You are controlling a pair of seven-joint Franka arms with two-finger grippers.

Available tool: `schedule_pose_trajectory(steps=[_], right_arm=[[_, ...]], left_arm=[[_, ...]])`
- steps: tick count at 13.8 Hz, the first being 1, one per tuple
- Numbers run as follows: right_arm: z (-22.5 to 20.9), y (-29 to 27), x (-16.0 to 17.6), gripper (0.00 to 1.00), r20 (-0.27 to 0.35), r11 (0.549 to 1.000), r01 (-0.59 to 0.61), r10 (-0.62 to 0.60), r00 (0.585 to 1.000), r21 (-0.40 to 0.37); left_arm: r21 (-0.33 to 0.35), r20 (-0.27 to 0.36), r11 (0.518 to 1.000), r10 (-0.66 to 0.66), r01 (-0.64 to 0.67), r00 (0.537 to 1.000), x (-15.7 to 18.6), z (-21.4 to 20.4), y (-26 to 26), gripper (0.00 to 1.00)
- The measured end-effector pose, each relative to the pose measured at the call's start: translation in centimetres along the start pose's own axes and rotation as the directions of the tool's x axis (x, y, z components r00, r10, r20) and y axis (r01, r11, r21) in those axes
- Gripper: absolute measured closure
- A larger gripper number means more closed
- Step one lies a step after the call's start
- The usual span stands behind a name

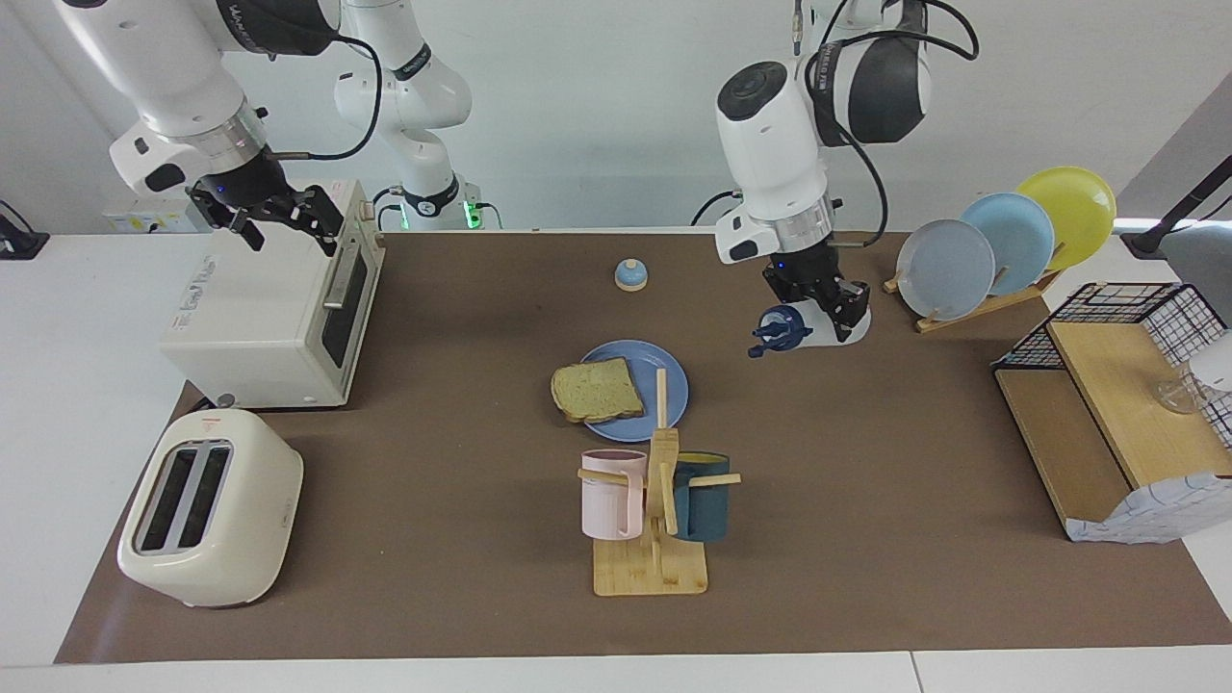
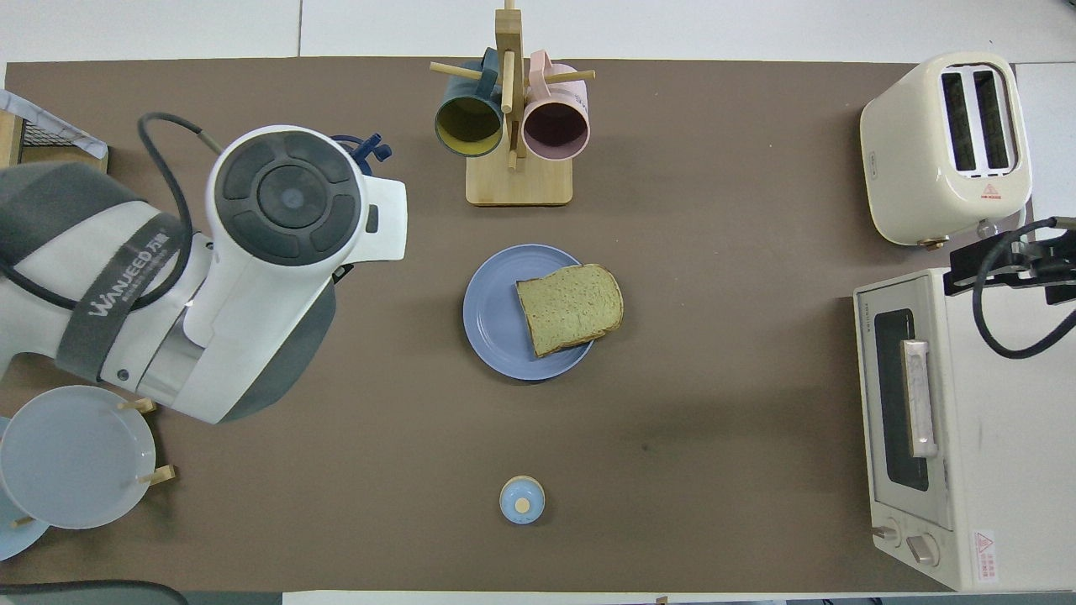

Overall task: Put bread on plate and add seasoning
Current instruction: 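Carry the bottle back beside the mug rack with the left gripper, then lower the bottle upright onto the table and open the left gripper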

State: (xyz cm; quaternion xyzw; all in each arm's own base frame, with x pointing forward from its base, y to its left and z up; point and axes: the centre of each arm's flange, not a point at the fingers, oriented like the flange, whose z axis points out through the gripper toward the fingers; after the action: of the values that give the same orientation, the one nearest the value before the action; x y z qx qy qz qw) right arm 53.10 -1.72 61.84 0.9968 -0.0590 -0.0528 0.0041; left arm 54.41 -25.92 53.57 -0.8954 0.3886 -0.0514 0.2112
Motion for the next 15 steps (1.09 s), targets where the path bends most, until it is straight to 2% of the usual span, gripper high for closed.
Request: schedule_pose_trajectory(steps=[3,5,8,10,11,15], right_arm=[[0.0,0.0,0.0,0.00,0.000,1.000,0.000,0.000,1.000,0.000],[0.0,0.0,0.0,0.00,0.000,1.000,0.000,0.000,1.000,0.000],[0.0,0.0,0.0,0.00,0.000,1.000,0.000,0.000,1.000,0.000],[0.0,0.0,0.0,0.00,0.000,1.000,0.000,0.000,1.000,0.000],[0.0,0.0,0.0,0.00,0.000,1.000,0.000,0.000,1.000,0.000],[0.0,0.0,0.0,0.00,0.000,1.000,0.000,0.000,1.000,0.000]], left_arm=[[-0.047,-0.158,0.976,-0.219,0.214,0.963,-0.6,2.7,-0.8,0.51],[-0.099,-0.261,0.932,-0.362,0.348,0.895,-1.5,5.1,-1.3,0.51],[-0.200,-0.379,0.850,-0.526,0.488,0.761,-3.5,8.2,-2.1,0.51],[-0.287,-0.429,0.782,-0.621,0.554,0.656,-4.0,9.7,-1.6,0.51],[-0.321,-0.440,0.758,-0.650,0.568,0.619,-3.9,10.3,-1.1,0.51],[-0.394,-0.507,0.709,-0.699,0.585,0.504,-3.8,14.8,-2.1,0.51]])
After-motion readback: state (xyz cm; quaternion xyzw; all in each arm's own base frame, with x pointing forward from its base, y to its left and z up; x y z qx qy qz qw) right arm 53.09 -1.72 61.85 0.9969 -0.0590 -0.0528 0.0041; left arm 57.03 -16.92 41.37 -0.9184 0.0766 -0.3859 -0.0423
